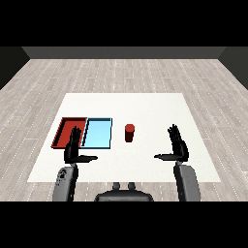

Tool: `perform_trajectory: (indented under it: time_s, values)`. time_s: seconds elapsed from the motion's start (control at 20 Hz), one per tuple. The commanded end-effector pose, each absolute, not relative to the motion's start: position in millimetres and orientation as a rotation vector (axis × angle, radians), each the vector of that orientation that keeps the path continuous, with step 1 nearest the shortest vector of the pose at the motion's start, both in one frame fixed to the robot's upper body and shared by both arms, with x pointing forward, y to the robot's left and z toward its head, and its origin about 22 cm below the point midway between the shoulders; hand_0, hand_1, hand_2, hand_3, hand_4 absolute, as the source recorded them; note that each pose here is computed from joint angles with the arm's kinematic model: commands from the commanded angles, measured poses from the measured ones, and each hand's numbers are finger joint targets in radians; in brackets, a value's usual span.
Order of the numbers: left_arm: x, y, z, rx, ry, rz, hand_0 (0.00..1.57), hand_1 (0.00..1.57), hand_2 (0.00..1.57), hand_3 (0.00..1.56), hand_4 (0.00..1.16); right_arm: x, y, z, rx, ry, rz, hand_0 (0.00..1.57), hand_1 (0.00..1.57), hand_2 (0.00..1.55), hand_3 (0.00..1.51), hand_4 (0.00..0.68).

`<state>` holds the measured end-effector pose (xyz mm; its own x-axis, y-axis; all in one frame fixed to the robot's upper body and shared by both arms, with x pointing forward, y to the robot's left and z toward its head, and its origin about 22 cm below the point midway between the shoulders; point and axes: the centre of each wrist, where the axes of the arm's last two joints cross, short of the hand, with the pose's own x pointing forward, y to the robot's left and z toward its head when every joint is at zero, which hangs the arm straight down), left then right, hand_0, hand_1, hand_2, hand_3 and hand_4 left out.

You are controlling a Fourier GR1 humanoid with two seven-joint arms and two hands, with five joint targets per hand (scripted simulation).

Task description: Pick the red can and put it in the red box

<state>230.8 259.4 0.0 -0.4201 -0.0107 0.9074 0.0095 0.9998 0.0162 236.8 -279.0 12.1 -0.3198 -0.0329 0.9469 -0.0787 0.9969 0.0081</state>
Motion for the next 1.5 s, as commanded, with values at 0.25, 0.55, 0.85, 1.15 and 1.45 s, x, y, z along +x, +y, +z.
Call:
perform_trajectory:
  time_s: [0.25,0.55,0.85,1.15,1.45]
  values:
    - [221.9,280,-6.5,-0.009,-2.05,-0.014,0.0,0.0,0.0,0.0,0.0,234.7,-279,2,0.088,-1.915,0.057,0.0,0.0,0.0,0.0,0.0]
    - [237.2,259,11.2,-0.026,-2.045,-0.013,0.0,0.0,0.0,0.0,0.0,262.6,-254,8,0.14,-1.867,0.016,0.0,0.0,0.0,0.0,0.0]
    - [242.9,266,9.0,-0.006,-2.049,-0.029,0.0,0.0,0.0,0.0,0.0,256.4,-246,10,0.179,-1.843,0.007,0.0,0.0,0.0,0.0,0.0]
    - [211.2,260,-0.3,-0.01,-2.043,-0.003,0.0,0.0,0.0,0.0,0.0,262.1,-236,8,0.229,-1.799,0.019,0.0,0.0,0.0,0.0,0.0]
    - [238.8,270,29.0,-0.008,-2.056,-0.005,0.0,0.0,0.0,0.0,0.0,298.1,-211,-7,0.276,-1.788,-0.005,0.0,0.0,0.0,0.0,0.0]
